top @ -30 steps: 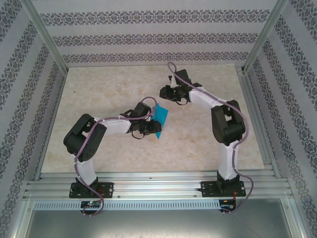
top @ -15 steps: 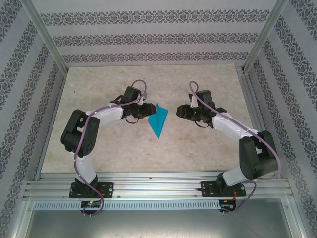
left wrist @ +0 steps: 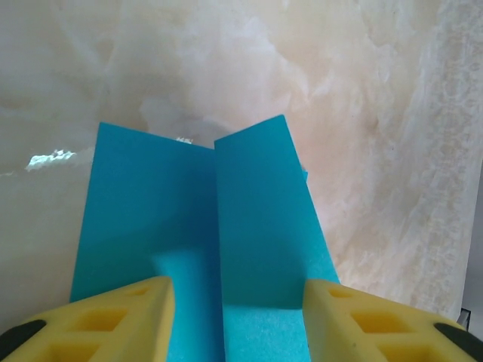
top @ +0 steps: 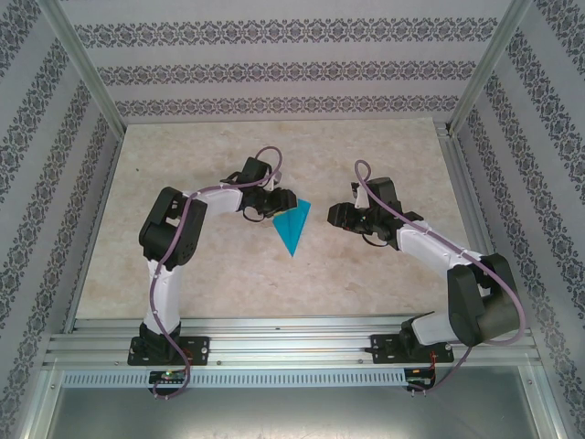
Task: Fold a paper plane with a square sheet of paper (fold left side to right side)
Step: Turn over the paper at the center of the table.
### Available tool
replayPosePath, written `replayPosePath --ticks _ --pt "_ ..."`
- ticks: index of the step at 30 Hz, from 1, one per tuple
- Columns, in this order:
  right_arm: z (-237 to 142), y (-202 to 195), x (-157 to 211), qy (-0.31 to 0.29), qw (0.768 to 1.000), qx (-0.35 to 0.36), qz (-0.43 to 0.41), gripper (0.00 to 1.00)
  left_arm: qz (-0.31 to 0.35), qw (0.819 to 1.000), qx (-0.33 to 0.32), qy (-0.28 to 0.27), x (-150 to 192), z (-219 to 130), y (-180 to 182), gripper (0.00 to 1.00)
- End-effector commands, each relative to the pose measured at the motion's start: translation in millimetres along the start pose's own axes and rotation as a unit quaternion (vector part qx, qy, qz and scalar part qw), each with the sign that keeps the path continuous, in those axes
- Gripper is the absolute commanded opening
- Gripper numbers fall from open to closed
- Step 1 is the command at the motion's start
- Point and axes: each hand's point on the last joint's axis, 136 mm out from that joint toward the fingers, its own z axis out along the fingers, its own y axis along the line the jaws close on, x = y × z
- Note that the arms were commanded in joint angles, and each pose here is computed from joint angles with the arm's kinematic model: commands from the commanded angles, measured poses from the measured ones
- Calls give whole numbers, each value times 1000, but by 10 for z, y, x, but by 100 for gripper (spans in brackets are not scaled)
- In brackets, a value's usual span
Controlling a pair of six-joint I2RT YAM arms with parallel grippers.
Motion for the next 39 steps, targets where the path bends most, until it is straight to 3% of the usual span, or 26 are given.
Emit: replayPosePath --ticks 1,11,21,26,32,39 --pt "-43 72 -19 -12 1000 -15 -2 42 17 1000 18 -7 -115 1 -124 48" --pt "-58 117 3 -12 1000 -28 1 42 11 999 34 3 -145 164 -115 43" --pt "-27 272 65 -22 995 -92 23 43 41 995 88 -10 -215 60 -397 13" --pt "-39 330 64 -32 992 -117 32 45 61 993 95 -26 -236 -103 -517 6" --pt "-235 657 -104 -81 975 -204 43 59 115 977 158 -89 -311 -720 -1108 1" --pt "-672 1213 -297 -154 943 -295 -17 94 160 949 204 -177 -403 -1579 -1764 0"
